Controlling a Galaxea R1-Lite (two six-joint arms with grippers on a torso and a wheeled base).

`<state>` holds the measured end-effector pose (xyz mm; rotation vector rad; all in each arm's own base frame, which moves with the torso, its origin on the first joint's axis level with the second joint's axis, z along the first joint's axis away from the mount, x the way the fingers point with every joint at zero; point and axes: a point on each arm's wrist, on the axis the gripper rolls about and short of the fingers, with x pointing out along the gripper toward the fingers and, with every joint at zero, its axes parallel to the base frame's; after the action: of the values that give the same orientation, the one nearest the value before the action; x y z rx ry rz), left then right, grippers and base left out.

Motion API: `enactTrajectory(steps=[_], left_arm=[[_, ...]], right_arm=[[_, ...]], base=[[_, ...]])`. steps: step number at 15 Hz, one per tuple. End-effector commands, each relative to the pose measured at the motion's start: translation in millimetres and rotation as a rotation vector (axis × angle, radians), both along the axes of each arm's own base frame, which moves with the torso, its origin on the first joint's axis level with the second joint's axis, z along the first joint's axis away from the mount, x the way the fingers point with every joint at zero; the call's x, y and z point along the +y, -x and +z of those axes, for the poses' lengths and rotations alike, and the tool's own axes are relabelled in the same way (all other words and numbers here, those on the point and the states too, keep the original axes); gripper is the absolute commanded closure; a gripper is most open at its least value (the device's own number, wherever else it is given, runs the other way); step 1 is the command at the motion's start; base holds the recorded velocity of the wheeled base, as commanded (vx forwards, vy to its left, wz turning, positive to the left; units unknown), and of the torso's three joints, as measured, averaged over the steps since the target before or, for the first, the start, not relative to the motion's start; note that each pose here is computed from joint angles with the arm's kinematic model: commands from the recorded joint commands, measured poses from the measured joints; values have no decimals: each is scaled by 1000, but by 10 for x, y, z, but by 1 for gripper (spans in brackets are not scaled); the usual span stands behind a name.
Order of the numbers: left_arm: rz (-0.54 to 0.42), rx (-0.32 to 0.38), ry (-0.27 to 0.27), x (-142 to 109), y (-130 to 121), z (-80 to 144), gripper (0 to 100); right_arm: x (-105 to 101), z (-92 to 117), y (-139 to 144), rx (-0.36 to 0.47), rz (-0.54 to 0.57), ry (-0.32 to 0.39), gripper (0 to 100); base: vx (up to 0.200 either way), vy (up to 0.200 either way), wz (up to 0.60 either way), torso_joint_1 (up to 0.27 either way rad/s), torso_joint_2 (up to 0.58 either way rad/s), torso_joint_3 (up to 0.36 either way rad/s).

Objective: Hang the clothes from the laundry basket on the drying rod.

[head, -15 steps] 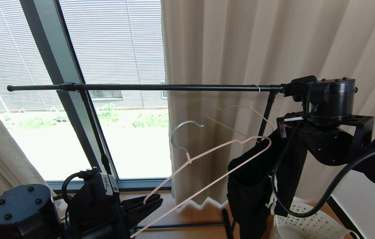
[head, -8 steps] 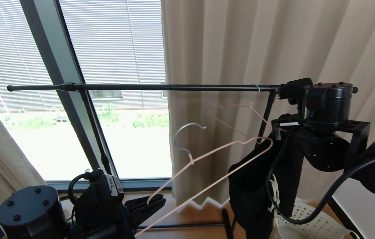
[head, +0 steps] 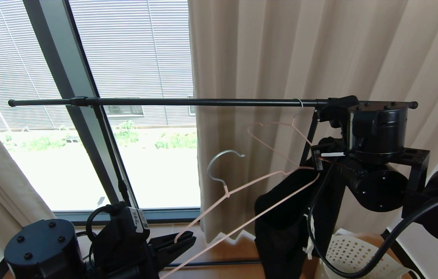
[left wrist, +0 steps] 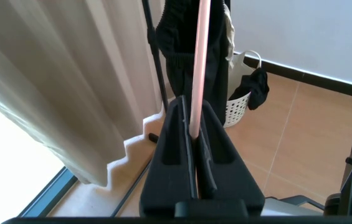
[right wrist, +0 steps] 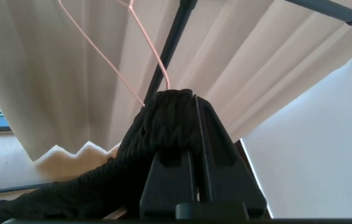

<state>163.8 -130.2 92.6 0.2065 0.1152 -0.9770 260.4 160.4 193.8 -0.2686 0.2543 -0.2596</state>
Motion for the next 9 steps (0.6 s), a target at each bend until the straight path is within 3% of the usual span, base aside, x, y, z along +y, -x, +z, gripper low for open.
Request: enactTrajectory(steps=[1, 9], left_arm=[[0, 0, -1, -4, -3, -3, 100], [2, -1, 1, -5, -6, 1, 100]], right_arm=[[37, 13, 62, -3, 19, -1, 100], [210, -9, 278, -2, 80, 11, 100]], base=[[0, 0, 0, 0, 0, 0], [0, 0, 0, 0, 0, 0]])
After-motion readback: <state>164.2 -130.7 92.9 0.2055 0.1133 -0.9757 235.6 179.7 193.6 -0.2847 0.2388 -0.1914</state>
